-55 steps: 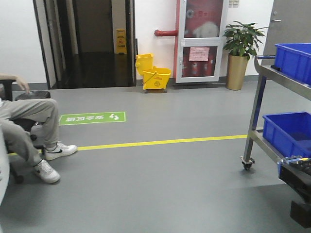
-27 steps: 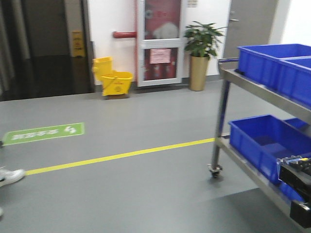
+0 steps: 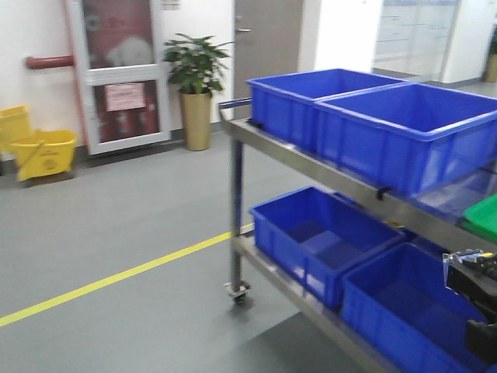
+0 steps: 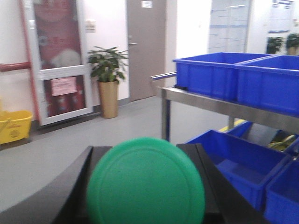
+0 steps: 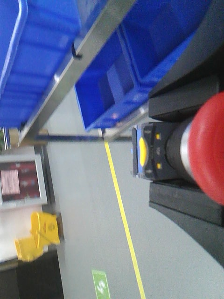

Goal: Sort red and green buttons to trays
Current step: 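Drive the base to the green and red trays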

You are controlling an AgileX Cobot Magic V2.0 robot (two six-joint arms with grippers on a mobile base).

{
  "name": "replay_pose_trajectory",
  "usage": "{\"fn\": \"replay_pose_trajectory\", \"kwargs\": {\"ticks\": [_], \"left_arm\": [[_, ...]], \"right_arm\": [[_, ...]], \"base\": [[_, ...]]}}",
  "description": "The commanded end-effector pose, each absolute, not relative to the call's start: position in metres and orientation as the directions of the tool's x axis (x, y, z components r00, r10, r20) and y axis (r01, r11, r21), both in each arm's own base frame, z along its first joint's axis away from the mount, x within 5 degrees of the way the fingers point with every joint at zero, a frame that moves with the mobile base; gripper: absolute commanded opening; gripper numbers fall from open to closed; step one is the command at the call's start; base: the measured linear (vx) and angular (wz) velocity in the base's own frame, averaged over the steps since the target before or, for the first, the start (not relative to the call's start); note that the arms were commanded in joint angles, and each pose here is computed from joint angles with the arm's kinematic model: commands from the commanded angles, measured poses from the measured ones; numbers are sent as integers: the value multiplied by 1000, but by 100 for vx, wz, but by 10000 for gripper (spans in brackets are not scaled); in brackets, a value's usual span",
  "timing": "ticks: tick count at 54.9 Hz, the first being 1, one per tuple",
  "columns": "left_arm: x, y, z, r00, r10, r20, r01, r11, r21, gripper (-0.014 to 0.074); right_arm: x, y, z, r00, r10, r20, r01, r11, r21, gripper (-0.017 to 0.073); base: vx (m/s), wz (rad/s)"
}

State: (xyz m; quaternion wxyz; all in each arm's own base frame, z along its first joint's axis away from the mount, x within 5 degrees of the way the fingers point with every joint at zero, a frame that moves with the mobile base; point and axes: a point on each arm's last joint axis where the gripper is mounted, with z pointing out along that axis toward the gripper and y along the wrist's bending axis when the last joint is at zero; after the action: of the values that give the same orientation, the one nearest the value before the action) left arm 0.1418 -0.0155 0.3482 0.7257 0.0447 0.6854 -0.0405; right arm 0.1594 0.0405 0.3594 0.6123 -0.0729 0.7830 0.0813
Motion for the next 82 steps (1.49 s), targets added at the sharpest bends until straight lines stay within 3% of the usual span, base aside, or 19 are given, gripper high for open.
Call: {"fn": "replay_pose_trajectory", "kwargs": {"ticks": [1, 82], "left_arm": [[140, -19, 365, 159, -29, -987, 162, 987, -3, 3], [140, -19, 365, 158, -28, -987, 162, 987, -3, 3]], "right_arm": [[158, 41, 378, -119, 4, -993, -233, 972, 32, -9], [158, 41, 378, -119, 4, -993, -233, 972, 32, -9]], "base": [[42, -57], [30, -55]]}}
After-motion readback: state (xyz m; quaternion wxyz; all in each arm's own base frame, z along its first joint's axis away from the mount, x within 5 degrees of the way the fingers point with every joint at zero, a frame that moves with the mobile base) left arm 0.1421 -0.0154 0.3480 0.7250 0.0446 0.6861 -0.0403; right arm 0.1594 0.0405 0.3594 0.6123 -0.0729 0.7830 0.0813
